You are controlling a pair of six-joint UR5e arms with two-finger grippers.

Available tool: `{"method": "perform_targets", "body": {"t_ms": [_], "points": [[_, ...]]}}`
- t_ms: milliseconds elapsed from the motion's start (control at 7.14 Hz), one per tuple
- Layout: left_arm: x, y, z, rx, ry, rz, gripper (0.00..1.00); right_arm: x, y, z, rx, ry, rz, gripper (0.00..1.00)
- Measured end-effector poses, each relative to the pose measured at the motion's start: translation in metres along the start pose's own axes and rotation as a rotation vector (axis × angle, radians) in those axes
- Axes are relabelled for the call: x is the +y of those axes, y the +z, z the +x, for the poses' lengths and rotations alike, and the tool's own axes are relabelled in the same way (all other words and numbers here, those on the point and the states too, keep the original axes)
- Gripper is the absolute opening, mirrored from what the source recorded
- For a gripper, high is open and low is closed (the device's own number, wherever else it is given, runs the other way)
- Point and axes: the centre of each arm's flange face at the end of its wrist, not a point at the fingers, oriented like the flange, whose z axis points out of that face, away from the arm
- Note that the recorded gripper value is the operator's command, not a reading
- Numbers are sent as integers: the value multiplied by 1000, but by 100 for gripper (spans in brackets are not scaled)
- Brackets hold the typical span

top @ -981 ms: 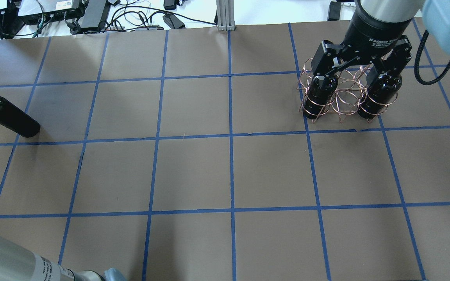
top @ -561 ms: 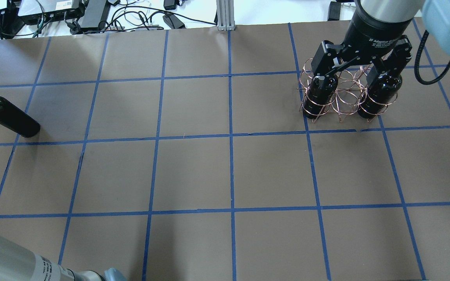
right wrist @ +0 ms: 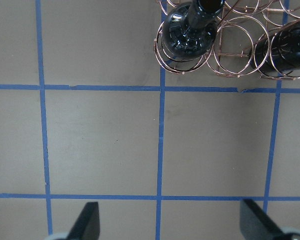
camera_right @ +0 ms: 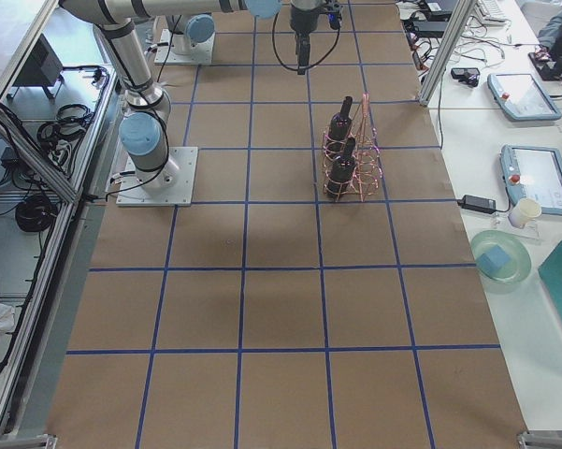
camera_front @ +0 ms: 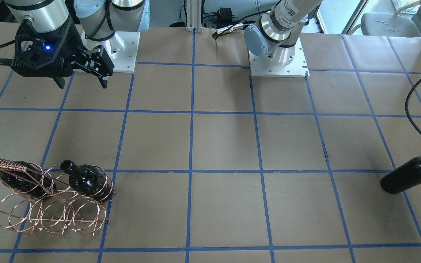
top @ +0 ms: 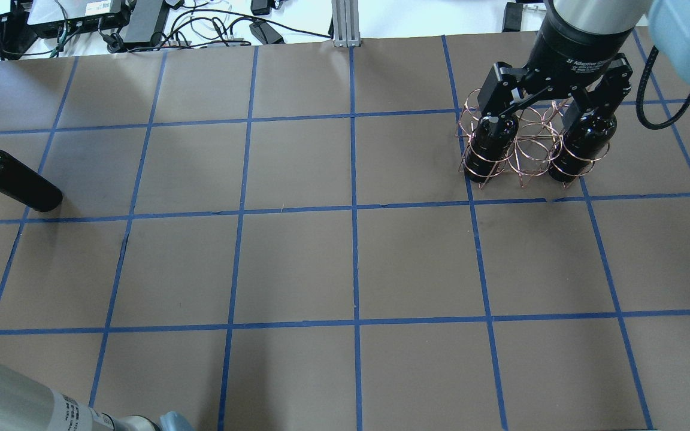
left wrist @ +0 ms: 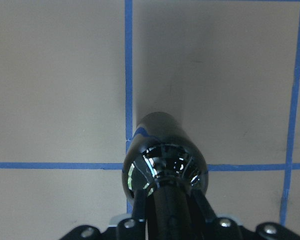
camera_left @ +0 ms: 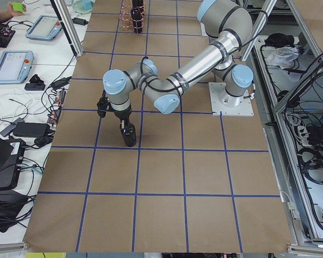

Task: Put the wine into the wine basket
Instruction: 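Close the left gripper around the lying dark wine bottle, then lift the bottle with the left gripper and stand it upright mid-table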

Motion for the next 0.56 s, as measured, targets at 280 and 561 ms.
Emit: {"method": "perform_targets", "body": {"t_ms": [280,561], "points": [[-1,-16,15,-8,2,18,0,0,0,0,0,0,0,100],[-10,-49,71,-29,-25,63,0,0,0,0,0,0,0,100]]}}
